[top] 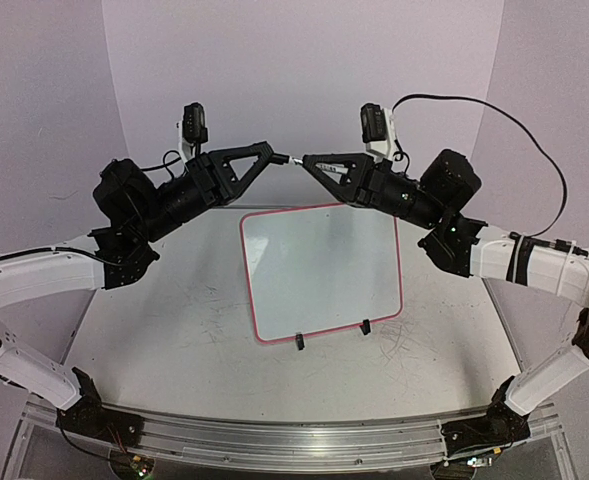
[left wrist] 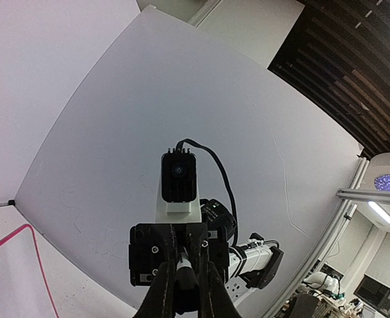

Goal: Write a sentence on the whiteboard
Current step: Pass from the left arm to the right

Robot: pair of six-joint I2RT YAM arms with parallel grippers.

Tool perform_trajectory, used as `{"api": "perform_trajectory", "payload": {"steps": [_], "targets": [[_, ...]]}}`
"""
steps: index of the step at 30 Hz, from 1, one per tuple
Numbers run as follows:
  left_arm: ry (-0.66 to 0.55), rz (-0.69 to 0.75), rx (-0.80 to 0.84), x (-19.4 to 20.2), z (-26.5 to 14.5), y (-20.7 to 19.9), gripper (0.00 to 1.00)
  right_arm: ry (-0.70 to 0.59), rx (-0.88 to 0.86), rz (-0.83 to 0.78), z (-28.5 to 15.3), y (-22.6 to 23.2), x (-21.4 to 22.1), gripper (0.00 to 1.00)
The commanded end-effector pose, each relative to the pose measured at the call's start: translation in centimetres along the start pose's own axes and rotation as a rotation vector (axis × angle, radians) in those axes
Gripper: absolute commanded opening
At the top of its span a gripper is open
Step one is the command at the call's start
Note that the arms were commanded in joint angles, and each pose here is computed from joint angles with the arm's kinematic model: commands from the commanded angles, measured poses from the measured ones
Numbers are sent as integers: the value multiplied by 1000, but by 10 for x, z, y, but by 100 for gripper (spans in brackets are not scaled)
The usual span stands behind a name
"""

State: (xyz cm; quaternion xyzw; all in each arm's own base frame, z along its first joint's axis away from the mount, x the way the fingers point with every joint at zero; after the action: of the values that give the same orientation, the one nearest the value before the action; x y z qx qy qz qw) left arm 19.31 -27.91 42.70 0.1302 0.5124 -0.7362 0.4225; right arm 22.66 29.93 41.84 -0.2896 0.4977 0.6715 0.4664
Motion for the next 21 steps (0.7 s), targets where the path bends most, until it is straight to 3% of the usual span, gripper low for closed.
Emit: {"api": "perform_trajectory", "payload": {"steps": [1,3,5,21], "targets": [[6,7,28,0,-2,-2,22,-81,-22,-78,-3,15,-19,0],[5,16,26,0,-3,-2,33,-84,-14,-81,-4,15,-18,0],[4,21,23,0,-4,-3,37,-86,-9,-78,-5,14,-17,0],[29,33,43,-2,3,-4,46,-78,-1,-76,-4,10,-13,0]]}}
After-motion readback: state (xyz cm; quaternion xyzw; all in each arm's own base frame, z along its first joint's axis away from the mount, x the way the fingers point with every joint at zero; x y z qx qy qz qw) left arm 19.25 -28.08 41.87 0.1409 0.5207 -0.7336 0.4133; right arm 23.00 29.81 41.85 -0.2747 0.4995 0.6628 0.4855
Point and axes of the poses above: each gripper's point midway between its finger pads, its own z axis out along the fingers, its own y axis along the line the jaws close on, x = y × z, the point moved 9 cm from there along -z, back along the fingers, and after that the axes turned 9 degrees about -z, right-handed, at the moved point
